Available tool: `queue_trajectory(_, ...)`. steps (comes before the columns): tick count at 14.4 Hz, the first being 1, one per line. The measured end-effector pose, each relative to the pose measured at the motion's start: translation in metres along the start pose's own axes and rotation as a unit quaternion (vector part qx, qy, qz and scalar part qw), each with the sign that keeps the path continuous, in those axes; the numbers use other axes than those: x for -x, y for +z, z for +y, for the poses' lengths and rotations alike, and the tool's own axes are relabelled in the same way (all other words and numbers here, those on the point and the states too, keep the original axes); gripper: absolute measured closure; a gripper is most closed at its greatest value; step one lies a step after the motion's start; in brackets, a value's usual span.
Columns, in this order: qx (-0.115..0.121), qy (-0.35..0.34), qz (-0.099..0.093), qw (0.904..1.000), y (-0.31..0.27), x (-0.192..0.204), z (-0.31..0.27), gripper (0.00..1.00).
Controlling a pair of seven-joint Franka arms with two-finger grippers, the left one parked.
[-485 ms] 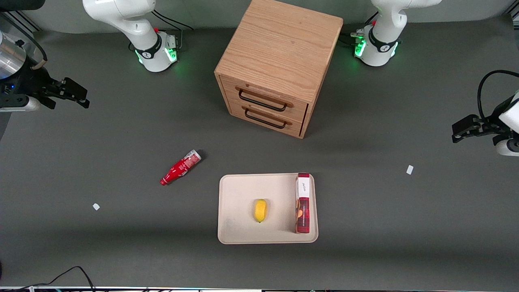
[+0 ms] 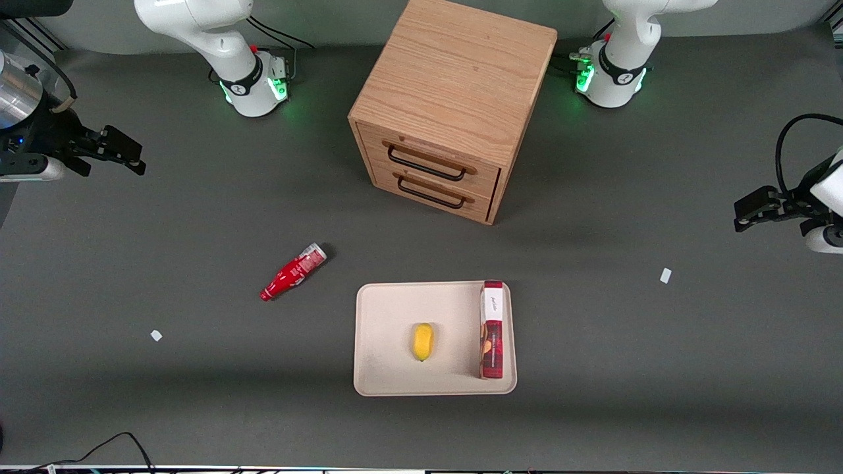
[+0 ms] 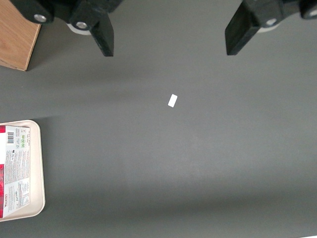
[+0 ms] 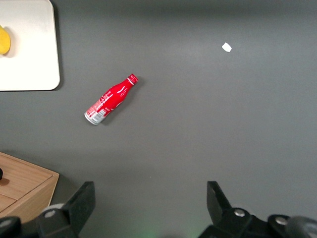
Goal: Place coke bottle on tray
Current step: 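Move the open right gripper down over the lying red Coca-Cola bottle, then close the right gripper around the bottle's body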
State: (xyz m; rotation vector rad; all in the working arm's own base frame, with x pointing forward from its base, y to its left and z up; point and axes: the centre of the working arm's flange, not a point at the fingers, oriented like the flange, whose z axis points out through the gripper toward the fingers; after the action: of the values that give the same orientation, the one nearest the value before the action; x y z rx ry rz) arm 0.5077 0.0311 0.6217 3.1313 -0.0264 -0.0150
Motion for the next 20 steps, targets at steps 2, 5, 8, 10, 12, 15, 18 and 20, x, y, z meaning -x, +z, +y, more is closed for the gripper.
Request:
queue_trajectory(2,0.000,0.016,-0.010,0.9998,0.010,-0.005,-0.006,0.00)
queue_trajectory(5,-0.015,0.104,-0.035,0.9939,0.041,-0.022,-0.037,0.00)
queue_trajectory(8,-0.011,0.195,-0.036,0.9801,0.086,-0.043,-0.105,0.00)
queue_trajectory(10,-0.011,0.244,-0.039,0.9688,0.121,-0.054,-0.143,0.00)
queue_trajectory(12,-0.011,0.302,-0.045,0.9523,0.161,-0.067,-0.165,0.00)
queue_trajectory(15,-0.021,0.390,-0.043,0.9197,0.226,-0.079,-0.187,0.00)
queue_trajectory(18,-0.030,0.418,-0.035,0.9074,0.283,-0.074,-0.184,0.00)
queue_trajectory(20,-0.021,0.422,-0.042,0.9055,0.315,-0.064,-0.177,0.00)
